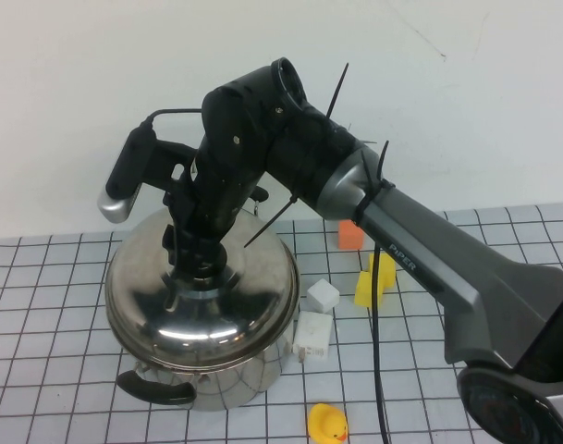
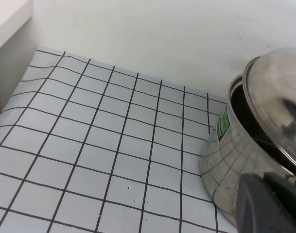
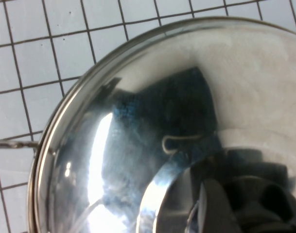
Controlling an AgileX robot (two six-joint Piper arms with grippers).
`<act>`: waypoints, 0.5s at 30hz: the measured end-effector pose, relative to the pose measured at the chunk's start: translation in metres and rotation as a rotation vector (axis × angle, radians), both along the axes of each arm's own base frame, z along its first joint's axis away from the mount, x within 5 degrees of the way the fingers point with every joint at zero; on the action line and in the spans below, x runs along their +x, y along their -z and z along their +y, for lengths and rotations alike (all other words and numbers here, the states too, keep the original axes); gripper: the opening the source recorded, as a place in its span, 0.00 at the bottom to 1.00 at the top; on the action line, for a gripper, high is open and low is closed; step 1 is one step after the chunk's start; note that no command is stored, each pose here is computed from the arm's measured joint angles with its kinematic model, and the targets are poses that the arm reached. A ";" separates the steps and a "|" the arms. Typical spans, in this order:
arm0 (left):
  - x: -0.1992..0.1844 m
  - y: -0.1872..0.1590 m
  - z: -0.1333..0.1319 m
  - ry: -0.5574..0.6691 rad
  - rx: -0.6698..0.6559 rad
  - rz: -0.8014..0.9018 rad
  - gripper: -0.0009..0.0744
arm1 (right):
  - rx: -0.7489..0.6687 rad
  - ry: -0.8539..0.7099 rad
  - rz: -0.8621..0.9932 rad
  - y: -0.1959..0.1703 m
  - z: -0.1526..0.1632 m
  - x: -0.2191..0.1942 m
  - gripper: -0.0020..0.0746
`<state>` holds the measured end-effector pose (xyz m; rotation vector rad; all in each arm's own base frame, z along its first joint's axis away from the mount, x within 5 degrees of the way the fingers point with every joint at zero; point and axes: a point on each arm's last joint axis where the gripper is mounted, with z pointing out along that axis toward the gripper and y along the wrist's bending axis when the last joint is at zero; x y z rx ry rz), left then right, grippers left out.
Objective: Cover the pot
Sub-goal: Place the pot lid on the pot
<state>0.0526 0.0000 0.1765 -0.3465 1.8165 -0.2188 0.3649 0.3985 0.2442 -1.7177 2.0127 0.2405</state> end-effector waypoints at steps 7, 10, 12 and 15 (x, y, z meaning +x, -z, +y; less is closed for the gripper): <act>0.000 0.000 0.000 0.000 0.000 0.000 0.01 | 0.006 0.022 0.011 0.000 0.000 0.000 0.47; 0.000 0.000 0.000 0.000 0.000 0.000 0.01 | 0.008 0.030 0.015 0.000 0.000 0.000 0.49; 0.000 0.000 0.000 0.000 0.000 0.000 0.01 | 0.010 0.034 0.017 0.000 0.000 0.000 0.55; 0.000 0.000 0.000 0.000 0.000 0.000 0.01 | 0.012 0.042 0.021 0.000 0.000 0.000 0.60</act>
